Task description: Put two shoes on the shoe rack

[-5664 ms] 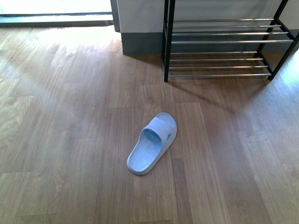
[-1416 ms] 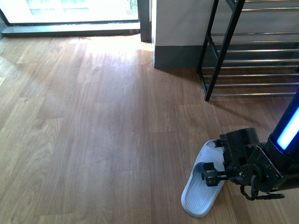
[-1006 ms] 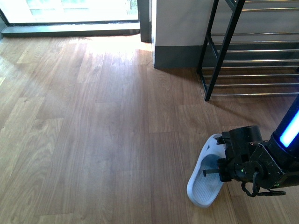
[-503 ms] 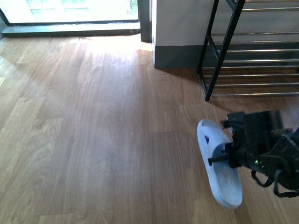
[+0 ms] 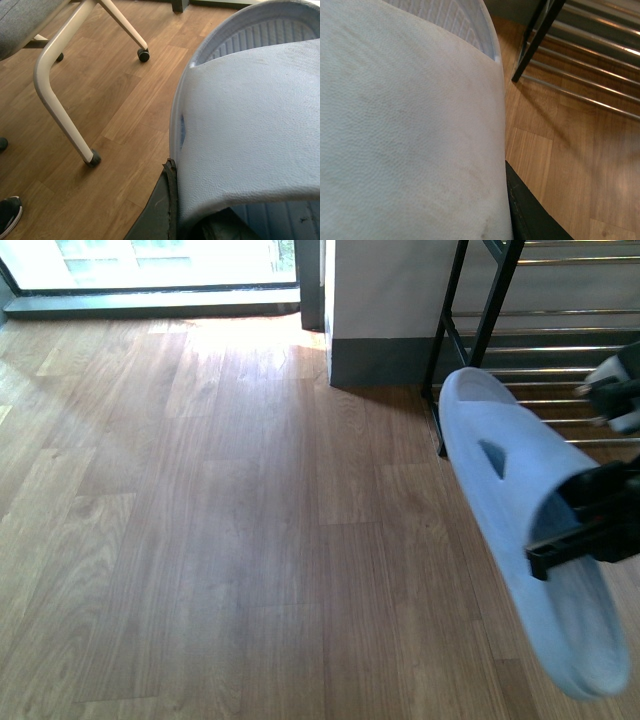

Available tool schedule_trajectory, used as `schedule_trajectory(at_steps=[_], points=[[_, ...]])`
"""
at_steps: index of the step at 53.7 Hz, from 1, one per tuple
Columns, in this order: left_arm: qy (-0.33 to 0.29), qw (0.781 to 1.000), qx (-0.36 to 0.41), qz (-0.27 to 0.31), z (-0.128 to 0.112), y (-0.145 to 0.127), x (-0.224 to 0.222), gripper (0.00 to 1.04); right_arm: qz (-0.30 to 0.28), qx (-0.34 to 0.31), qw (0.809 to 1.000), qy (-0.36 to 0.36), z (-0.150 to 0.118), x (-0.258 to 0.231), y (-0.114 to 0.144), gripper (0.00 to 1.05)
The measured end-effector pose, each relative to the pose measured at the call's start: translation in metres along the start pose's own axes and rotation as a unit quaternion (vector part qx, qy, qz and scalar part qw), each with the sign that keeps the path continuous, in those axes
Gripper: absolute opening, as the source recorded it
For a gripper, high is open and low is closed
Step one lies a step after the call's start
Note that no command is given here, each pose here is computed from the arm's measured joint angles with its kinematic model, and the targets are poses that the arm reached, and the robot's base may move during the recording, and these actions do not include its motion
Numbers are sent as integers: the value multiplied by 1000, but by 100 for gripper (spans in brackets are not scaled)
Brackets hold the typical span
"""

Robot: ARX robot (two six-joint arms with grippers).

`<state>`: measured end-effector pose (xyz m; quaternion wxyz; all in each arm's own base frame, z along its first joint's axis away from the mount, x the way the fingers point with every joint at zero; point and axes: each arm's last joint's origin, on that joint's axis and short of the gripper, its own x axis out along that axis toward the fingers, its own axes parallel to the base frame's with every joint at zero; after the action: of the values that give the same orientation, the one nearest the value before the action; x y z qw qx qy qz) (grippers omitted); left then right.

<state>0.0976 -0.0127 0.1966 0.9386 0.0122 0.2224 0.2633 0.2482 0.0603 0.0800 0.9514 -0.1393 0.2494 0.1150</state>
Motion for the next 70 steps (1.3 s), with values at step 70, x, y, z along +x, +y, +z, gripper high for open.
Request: schedule_trajectory(at_steps=[70], points=[[0, 1000, 0, 1, 0, 0, 0, 2, 16, -21, 992, -120, 14, -107, -10, 1]])
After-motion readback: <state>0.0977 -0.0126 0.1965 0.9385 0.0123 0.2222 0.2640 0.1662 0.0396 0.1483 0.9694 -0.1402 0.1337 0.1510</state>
